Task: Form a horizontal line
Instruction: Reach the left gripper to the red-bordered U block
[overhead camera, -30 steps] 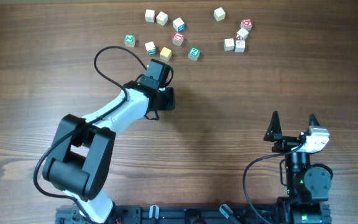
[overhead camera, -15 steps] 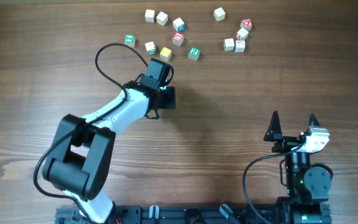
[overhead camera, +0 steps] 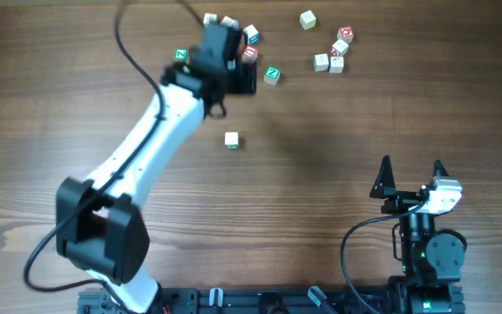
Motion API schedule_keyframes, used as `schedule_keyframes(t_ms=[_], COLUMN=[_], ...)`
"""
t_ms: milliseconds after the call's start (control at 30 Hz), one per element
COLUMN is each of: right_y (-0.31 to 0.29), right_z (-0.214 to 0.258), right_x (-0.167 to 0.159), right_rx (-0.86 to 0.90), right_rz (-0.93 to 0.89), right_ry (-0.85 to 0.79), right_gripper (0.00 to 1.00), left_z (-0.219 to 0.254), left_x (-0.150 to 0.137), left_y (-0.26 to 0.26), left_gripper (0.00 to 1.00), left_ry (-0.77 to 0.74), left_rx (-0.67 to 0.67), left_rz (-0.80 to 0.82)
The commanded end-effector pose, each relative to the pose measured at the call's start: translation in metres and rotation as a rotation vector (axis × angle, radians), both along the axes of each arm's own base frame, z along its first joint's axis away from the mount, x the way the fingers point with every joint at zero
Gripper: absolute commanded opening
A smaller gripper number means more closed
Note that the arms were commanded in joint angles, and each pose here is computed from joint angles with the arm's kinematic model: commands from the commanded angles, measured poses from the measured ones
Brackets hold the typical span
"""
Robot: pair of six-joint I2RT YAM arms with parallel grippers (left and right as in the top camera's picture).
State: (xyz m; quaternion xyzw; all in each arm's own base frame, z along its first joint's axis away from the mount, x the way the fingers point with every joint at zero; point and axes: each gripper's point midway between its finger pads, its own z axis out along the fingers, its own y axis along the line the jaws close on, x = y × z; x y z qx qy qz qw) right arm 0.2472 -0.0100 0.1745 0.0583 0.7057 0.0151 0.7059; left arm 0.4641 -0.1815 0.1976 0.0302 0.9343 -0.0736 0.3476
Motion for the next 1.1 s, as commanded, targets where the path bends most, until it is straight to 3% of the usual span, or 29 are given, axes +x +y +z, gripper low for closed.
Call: schedule_keyframes(t_ms=[0, 167, 333, 567, 767, 900, 1067], right_y=[0.004, 0.004, 0.004, 0.004, 0.004, 0.004, 0.004], right_z=[0.002, 0.002, 0.002, 0.002, 0.002, 0.002, 0.002], right_x=[0.000, 0.000, 0.000, 0.000, 0.000, 0.000, 0.000], right_rx=[0.003, 0.004, 0.004, 0.004, 0.003, 0.003, 0.004], right_rz=[0.022, 0.022, 0.022, 0.022, 0.022, 0.022, 0.022], right_ry=[-0.008, -0.008, -0.008, -0.008, -0.008, -0.008, -0.008], right_gripper=[1.00, 1.00, 1.00, 1.00, 1.00, 1.00, 1.00], left_z=[0.113, 0.170, 0.157, 0.141, 0.052, -0.024, -0.086], left_x=[0.027, 0.046, 0.069, 0.106, 0.141, 0.143, 0.140], left_y=[0.025, 0.062, 0.080, 0.048, 0.011, -0.009, -0.026], left_gripper=[0.80, 0.89, 0.98, 0.95, 0.92, 0.91, 0.90], left_ry=[-0.256, -0.393, -0.397, -0.403, -0.225, -0.106, -0.024], left_rx=[-0.003, -0.045, -0.058, -0.137, -0.151, -0.053, 0.023], left_rz=[0.066, 0.148, 0.176, 0.081, -0.006, -0.093, -0.176])
